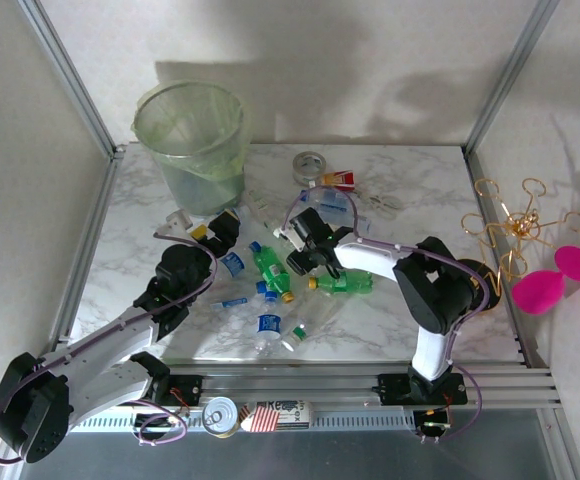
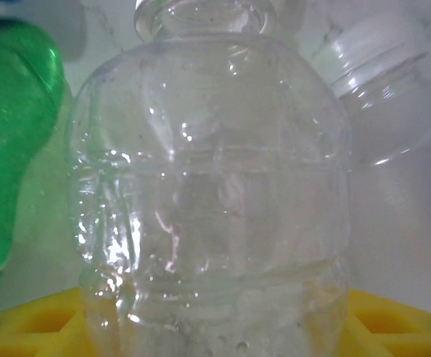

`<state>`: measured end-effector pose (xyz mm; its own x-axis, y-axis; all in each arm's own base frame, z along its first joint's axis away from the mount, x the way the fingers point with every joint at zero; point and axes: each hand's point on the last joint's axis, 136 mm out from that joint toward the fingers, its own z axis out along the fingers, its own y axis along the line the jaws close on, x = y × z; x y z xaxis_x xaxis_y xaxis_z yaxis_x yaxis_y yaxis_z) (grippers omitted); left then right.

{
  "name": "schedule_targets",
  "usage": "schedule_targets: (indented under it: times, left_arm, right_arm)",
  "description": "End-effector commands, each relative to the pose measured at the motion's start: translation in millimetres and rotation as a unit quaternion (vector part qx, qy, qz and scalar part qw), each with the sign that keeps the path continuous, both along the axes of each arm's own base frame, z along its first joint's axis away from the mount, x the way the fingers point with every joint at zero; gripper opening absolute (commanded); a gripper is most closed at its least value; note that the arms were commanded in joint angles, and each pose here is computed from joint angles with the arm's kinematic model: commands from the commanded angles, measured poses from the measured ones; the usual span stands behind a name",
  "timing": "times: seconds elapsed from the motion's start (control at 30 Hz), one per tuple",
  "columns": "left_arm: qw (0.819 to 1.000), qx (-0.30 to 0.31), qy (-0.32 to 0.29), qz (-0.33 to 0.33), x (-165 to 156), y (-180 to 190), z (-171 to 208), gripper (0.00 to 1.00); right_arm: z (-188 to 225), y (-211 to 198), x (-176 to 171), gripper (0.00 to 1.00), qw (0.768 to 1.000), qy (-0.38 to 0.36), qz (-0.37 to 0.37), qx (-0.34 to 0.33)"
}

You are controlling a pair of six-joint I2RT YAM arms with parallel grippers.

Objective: Put the plastic bottles in the bin

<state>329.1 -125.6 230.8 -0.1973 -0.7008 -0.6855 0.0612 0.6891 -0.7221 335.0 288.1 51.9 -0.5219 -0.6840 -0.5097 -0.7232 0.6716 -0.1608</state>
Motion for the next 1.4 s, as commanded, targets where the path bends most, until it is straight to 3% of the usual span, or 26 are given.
schedule_targets:
  times: [0.0,0.2,0.5,0.93,1.37]
  left_arm:
    - [0.999,-0.025,-0.018,-0.02,-3,-4,10,1.0]
    - [0.995,-0.066,-0.04,-0.067,-7,-21,26,1.0]
    - [0.979,-0.126,-0.067,-0.144,-11,-63,52,1.0]
    - [0.968,-0.13,-0.052,-0.207,-2,-115,53,0.98]
    - [0.965,-0.128,-0.043,-0.226,6,-133,51,0.7]
  right_arm:
    - [44,17,5,0.58,0.997,-0.047,0.018,0.055]
    - [111,31,7,0.56,0.983,-0.098,0.029,0.151]
    - [187,52,-15,0.53,0.937,-0.139,0.064,0.314]
    - [192,75,-43,0.53,0.923,-0.137,0.107,0.343]
    - [193,76,-58,0.52,0.917,-0.14,0.122,0.353]
